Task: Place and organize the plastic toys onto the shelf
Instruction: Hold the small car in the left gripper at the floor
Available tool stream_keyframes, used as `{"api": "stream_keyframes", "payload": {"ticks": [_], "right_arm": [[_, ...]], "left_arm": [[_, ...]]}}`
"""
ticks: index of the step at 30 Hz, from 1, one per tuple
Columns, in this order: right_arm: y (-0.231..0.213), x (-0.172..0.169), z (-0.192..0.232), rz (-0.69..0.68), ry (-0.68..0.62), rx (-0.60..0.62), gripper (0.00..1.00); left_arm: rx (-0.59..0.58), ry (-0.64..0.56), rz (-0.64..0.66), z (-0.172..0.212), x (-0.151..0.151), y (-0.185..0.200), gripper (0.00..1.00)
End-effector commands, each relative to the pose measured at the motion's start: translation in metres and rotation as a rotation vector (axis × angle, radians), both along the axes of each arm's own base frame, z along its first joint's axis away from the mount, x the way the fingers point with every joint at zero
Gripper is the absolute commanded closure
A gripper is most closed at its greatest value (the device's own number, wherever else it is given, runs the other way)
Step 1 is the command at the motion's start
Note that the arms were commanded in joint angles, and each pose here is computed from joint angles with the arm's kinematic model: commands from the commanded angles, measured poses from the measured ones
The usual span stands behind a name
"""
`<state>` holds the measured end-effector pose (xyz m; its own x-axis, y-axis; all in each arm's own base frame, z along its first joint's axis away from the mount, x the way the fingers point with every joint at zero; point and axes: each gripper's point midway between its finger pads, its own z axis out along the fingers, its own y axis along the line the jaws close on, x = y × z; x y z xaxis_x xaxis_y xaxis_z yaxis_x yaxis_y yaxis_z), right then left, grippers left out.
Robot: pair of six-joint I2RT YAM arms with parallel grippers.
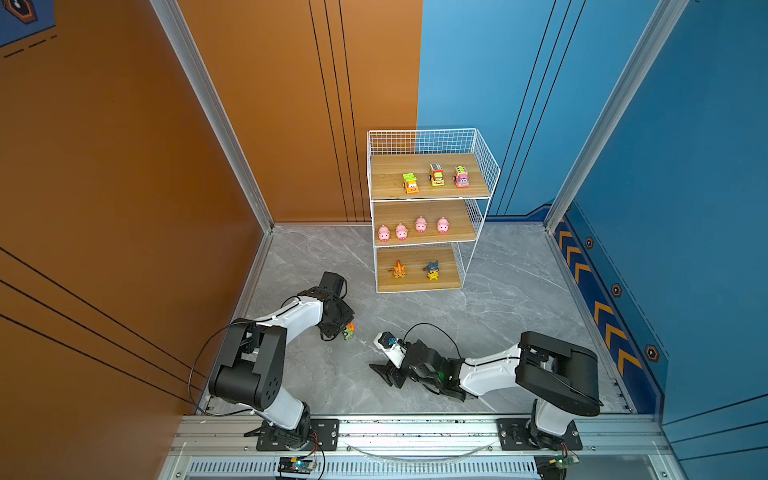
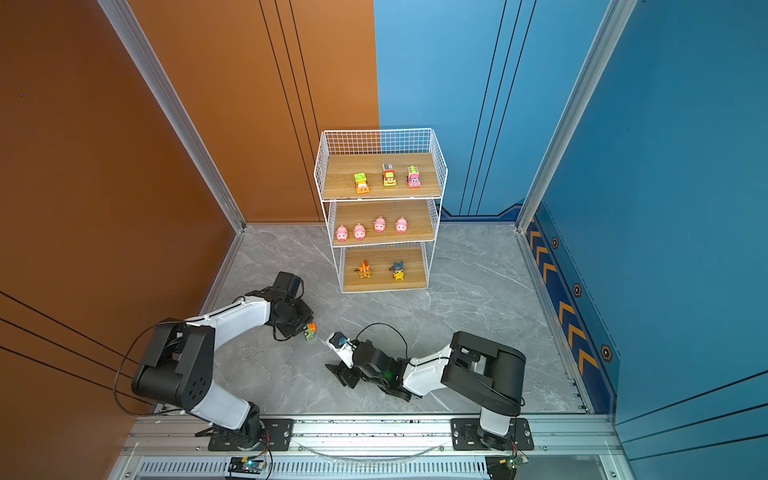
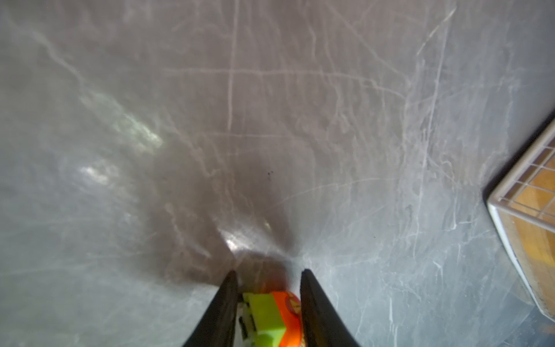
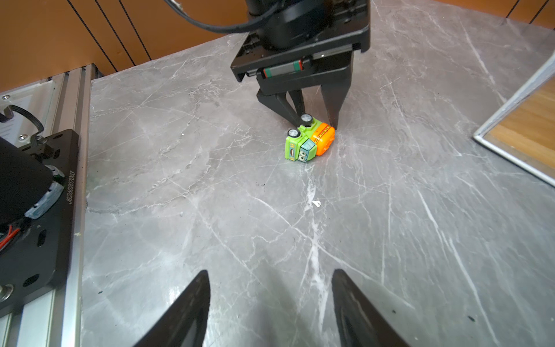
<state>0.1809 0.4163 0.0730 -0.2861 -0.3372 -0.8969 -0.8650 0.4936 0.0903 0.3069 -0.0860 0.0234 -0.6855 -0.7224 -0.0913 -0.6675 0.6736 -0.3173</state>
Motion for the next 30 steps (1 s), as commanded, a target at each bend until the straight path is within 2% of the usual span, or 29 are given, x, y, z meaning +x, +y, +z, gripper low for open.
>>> {"api": "stream_keyframes", "payload": {"ticks": [1, 5, 9, 14, 21, 28, 30], "right_arm": [[0.008, 0.007, -0.002, -0.031, 0.038, 0.013, 0.35], [0.014, 0.012, 0.000, -0.054, 0.090, 0.093, 0.35], [0.007, 0.017, -0.002, -0.081, 0.089, 0.103, 0.35], [-0.007, 0.024, -0.002, -0.118, 0.088, 0.113, 0.35], [-0.017, 0.026, -0.002, -0.137, 0.084, 0.112, 0.35], [-0.020, 0.027, -0.002, -0.142, 0.080, 0.112, 0.35], [-0.020, 0.026, -0.002, -0.141, 0.081, 0.110, 0.35]], "left_arm": [[-0.012, 0.068, -0.010, -0.021, -0.020, -0.002, 0.67], [-0.024, 0.056, -0.018, -0.020, -0.019, -0.005, 0.66], [0.001, 0.032, -0.065, -0.016, -0.018, -0.005, 0.45], [0.064, 0.066, -0.196, -0.011, -0.021, -0.006, 0.36], [0.166, 0.136, -0.374, -0.006, -0.028, -0.007, 0.34], [0.217, 0.171, -0.472, -0.010, -0.030, -0.013, 0.41], [0.235, 0.174, -0.496, -0.011, -0.028, -0.015, 0.46]]}}
